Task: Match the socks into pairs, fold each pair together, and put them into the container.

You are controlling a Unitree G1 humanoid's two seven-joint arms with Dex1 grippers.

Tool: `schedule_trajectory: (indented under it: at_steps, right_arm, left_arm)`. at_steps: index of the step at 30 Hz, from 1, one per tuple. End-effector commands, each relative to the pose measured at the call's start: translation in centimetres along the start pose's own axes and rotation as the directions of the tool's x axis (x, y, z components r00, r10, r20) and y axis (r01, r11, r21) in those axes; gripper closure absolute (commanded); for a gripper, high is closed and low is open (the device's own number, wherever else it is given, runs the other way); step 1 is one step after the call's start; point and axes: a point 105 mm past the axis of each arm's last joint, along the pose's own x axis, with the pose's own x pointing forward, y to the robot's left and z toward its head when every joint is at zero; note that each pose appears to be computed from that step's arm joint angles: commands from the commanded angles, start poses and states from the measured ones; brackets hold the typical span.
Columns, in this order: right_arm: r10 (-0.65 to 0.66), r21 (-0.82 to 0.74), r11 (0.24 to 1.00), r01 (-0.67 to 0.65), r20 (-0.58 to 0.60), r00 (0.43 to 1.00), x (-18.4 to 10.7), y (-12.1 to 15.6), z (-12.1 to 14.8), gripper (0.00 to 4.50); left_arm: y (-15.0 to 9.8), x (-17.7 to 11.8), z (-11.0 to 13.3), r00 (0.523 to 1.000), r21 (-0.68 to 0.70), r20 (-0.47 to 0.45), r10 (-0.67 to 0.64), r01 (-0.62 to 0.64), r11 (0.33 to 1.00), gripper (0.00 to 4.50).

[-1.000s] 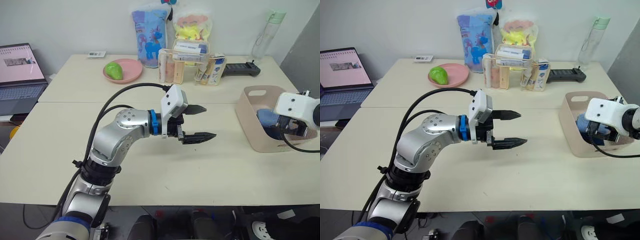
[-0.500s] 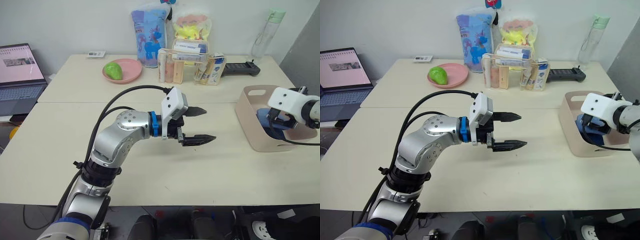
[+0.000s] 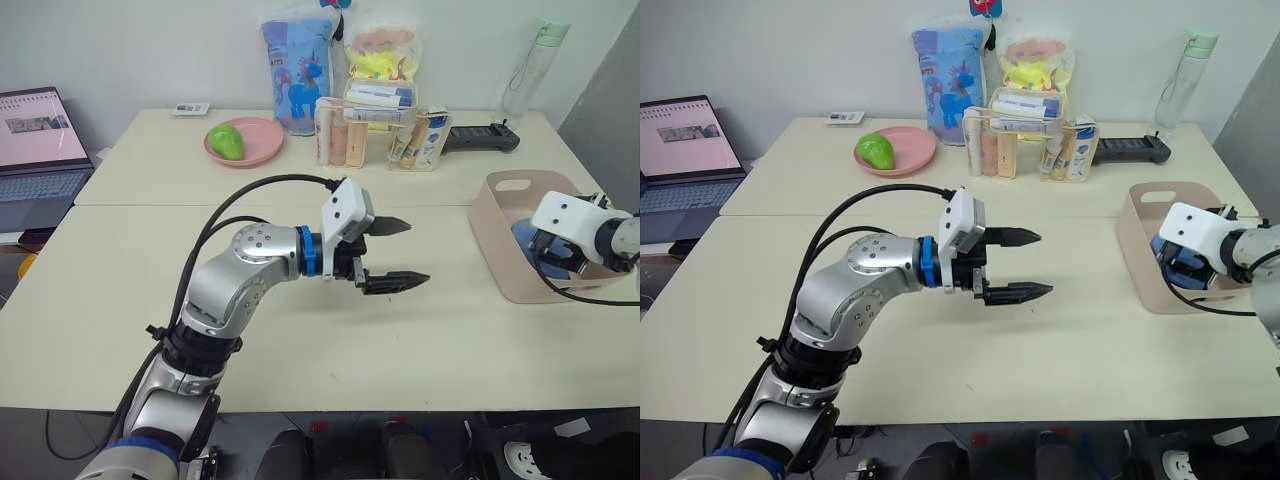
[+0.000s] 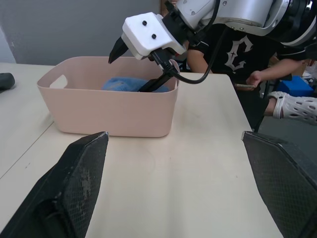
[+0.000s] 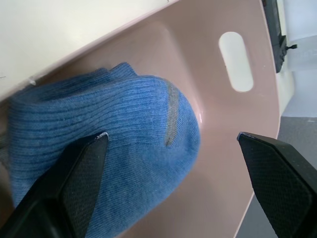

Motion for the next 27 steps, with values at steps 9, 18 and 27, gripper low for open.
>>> schedule_trajectory:
  at_steps: [9,18,27]
  right_arm:
    - [-0.256,0.294,0.947,0.133,0.432,0.865,-6.4,-4.4,8.9,0.02]
    - [-0.070,0.295,0.938,-0.183,0.677,0.733,-5.1,8.0,12.7,0.02]
    - [-0.023,0.381,0.883,-0.275,0.619,0.785,-3.9,14.1,10.3,0.02]
  left_arm:
    - [2.2,-5.9,-1.1,0.982,0.043,-0.067,0.175,-0.173,0.984,0.00]
    - [2.8,-17.1,-8.9,0.792,0.166,-0.376,0.481,-0.453,0.876,0.00]
    - [1.3,-22.3,-12.0,0.674,0.138,-0.434,0.597,-0.606,0.784,0.00]
